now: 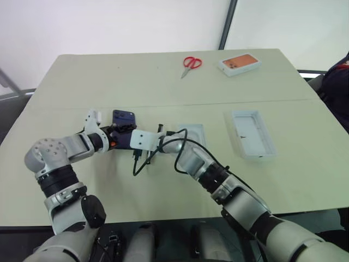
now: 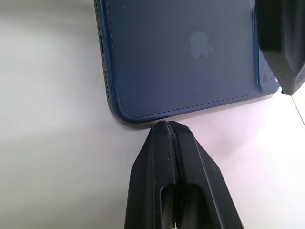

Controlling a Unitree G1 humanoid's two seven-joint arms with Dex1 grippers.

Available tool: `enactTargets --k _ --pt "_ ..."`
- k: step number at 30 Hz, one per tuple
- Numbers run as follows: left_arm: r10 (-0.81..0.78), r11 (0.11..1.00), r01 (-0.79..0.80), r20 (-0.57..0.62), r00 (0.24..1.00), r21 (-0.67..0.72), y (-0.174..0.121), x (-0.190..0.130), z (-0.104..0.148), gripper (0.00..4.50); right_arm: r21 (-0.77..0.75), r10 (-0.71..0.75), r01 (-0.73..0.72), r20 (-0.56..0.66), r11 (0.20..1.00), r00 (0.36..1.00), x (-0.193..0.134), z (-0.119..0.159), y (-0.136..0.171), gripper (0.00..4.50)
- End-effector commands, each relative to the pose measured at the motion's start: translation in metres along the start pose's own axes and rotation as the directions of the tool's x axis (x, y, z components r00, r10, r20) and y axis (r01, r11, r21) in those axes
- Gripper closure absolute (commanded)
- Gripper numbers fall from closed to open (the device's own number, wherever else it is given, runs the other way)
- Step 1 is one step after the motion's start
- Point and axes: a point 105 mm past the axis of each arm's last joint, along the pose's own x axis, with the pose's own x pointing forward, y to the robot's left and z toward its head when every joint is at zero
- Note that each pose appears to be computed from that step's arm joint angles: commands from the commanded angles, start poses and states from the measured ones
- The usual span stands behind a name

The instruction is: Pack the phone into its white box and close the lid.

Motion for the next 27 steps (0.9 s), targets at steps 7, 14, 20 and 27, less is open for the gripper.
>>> enactTargets --k 7,14,20,27 --pt "0.023 0.998 -0.020 0.054 0.998 -0.054 0.005 -0.006 0.008 1.78 0.021 -0.058 0.058 -0.001 0.998 0.998 -0.022 -0.003 -0.015 4.50" --pt "0.012 0.996 -0.005 0.078 0.997 -0.089 0.005 -0.007 0.008 2.64 0.011 -0.077 0.077 -0.003 0.997 0.997 -0.032 -0.003 -0.021 4.50" --pt "-0.002 0.994 0.011 0.092 0.996 -0.106 0.003 -0.008 0.008 4.47 -0.002 -0.089 0.089 0.002 0.996 0.996 -0.042 0.000 -0.023 4.50" --pt "-0.077 0.989 0.091 0.121 0.990 -0.115 -0.012 -0.011 0.007 4.47 0.026 -0.154 0.153 0.041 0.988 0.987 -0.075 0.011 -0.044 4.50"
